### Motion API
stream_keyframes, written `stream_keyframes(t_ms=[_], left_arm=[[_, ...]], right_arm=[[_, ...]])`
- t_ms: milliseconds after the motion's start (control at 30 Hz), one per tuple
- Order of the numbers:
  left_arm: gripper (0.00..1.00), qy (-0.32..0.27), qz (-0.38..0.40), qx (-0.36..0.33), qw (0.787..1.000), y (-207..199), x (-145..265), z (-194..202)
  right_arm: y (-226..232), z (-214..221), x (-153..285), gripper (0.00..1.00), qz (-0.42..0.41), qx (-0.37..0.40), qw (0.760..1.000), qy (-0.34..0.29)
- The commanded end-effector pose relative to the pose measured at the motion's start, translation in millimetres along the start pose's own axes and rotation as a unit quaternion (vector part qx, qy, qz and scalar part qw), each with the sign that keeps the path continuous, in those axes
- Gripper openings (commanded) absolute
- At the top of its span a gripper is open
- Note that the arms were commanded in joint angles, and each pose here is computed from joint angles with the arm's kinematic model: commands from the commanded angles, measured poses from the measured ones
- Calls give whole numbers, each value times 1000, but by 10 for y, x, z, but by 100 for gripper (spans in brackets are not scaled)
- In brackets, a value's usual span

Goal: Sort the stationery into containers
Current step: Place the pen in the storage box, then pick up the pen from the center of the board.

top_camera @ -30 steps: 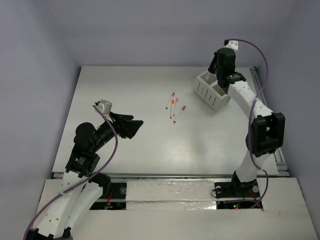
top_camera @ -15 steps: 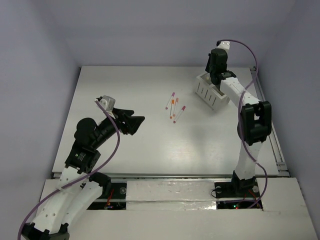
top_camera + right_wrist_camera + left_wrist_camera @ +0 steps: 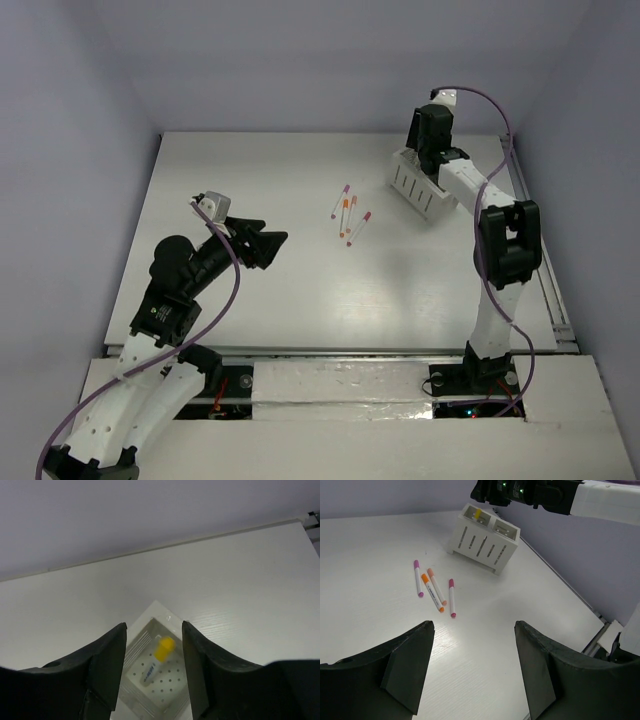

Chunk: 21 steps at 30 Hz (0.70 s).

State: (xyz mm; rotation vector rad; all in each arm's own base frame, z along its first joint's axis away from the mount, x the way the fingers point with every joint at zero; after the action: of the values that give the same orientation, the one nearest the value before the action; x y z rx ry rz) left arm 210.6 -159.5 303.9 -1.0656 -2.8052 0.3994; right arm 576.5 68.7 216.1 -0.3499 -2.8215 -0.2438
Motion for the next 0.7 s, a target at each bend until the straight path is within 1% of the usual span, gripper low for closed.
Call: stream_keyframes(t_ms=[0, 133, 167, 200, 233, 267, 300, 333, 367, 400, 433, 467, 500, 533, 567, 600, 667], left_arm=[[63, -12, 4, -11, 1000, -7, -14, -39], [63, -13, 5, -10, 1000, -12, -8, -45], [63, -14, 6, -11, 1000, -15, -9, -48], [63, -13, 7, -10, 1000, -18, -6, -44], [63, -13, 7, -10, 1000, -18, -6, -44], [63, -15, 7, -10, 1000, -21, -6, -54], [63, -15, 5, -10, 1000, -14, -7, -48], [63, -13, 5, -10, 1000, -11, -10, -42], [63, -13, 4, -10, 1000, -10, -7, -43], [63, -15, 5, -11, 1000, -14, -3, -52], [63, -16, 4, -11, 1000, -14, 3, -56], [63, -17, 3, -11, 1000, -14, 6, -60], [63, -18, 2, -12, 1000, -12, 12, -64], [63, -17, 2, -13, 1000, -11, 12, -61], [63, -16, 2, -13, 1000, -8, 11, -55], [63, -17, 3, -13, 1000, -15, 13, -60], [63, -17, 4, -12, 1000, -20, 8, -69]], right_arm=[[-25, -384, 169, 55, -6, -21, 999, -48], [-41, -500, 332, 55, -14, -34, 998, -53], [-9, -597, 438, 50, -30, -48, 997, -59], [5, -612, 491, 41, -39, -55, 996, -57], [114, -528, 520, 31, -53, -58, 996, -48], [249, -452, 677, 11, -71, -62, 995, -31], [365, -456, 806, 2, -91, -66, 993, -26], [447, -324, 884, 0, -99, -63, 993, -3], [654, -58, 1038, 0, -124, -57, 990, 35], [735, 64, 1113, 0, -134, -56, 988, 50], [799, 221, 1170, 0, -140, -54, 986, 69], [813, 479, 1214, 0, -136, -60, 984, 97], [877, 649, 1270, 0, -141, -60, 982, 115], [845, 768, 1271, 0, -139, -54, 981, 126], [883, 877, 1294, 29, -137, -74, 978, 139], [838, 1033, 1289, 38, -129, -72, 977, 155], [836, 1214, 1257, 53, -127, -70, 974, 176]])
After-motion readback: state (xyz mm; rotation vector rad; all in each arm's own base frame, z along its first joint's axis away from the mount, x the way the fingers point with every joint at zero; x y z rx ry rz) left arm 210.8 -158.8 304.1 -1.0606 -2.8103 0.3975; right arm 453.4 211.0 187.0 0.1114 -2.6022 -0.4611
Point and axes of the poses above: each gripper's point midway between its finger pads, its own x axis back along the fingers, its own y axis along the line the jaws close on, z = x × y, the point moved 2 cm from there along x, back along the fingers, and after that the axes turned 5 degrees about -x, right-handed, at the moved point
